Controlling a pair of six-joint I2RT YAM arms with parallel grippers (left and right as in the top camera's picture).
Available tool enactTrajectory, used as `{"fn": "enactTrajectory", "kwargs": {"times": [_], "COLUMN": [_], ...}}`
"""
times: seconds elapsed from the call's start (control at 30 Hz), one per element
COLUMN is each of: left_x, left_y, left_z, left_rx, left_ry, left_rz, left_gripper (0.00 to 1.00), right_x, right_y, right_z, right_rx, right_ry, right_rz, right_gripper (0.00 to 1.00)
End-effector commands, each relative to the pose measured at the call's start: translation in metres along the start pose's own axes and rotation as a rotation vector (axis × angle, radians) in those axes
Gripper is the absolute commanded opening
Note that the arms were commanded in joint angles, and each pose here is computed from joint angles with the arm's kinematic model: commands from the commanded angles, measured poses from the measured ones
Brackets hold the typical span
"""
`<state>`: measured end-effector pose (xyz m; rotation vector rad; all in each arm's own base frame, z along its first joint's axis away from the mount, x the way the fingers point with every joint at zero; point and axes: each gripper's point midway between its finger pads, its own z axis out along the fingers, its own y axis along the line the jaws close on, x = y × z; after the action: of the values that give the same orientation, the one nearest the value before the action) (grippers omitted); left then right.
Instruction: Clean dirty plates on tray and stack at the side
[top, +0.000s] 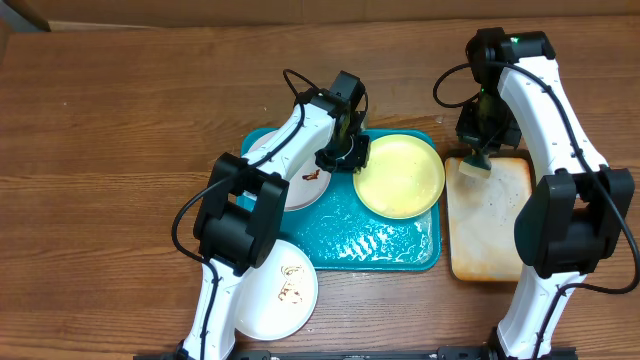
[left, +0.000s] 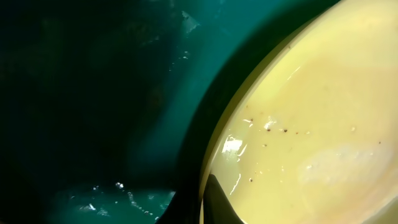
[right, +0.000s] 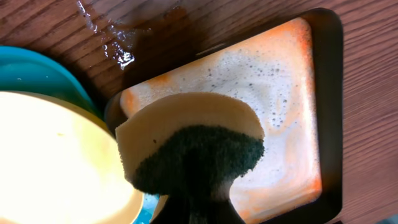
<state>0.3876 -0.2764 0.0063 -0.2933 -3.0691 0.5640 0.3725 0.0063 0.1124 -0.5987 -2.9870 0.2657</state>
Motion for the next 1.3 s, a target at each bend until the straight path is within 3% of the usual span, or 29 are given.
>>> {"fn": "enactTrajectory", "kwargs": {"times": [0.0, 0.13, 0.33, 0.6, 0.93, 1.27], "left_x": [0.009, -0.009, -0.036, -0.025, 0.015, 0.018], "left_y": [0.007, 0.009, -0.003, -0.003, 0.040, 0.007], "left_z": [0.022, -0.009, -0.105, -0.201, -0.240, -0.268], "left_rx": [-0.026, -0.111, -0.276, -0.434, -0.827, -1.083], "left_ry": [0.048, -0.033, -0.227, -0.368, -0.357, -0.540], "left_rz": [-0.026, -0.020, 0.017, -0.007, -0.079, 0.056], "left_gripper": [0.04, 0.04, 0.04, 0.04, 0.04, 0.04], "right_x": [-0.001, -0.003, 0.000, 0.019, 0.025, 0.011], "right_y": [-0.001, 0.000, 0.002, 0.004, 0.009, -0.008], "right_z": [-0.009, -0.007, 0.014, 0.067, 0.100, 0.102], "right_rx": [-0.015, -0.018, -0.008, 0.005, -0.146, -0.258], "right_ry": [-0.026, -0.033, -0.014, 0.050, 0.120, 0.144], "right_rz": [0.005, 0.006, 0.003, -0.004, 0.041, 0.124], "right_gripper": [0.04, 0.04, 0.04, 0.04, 0.04, 0.04]}}
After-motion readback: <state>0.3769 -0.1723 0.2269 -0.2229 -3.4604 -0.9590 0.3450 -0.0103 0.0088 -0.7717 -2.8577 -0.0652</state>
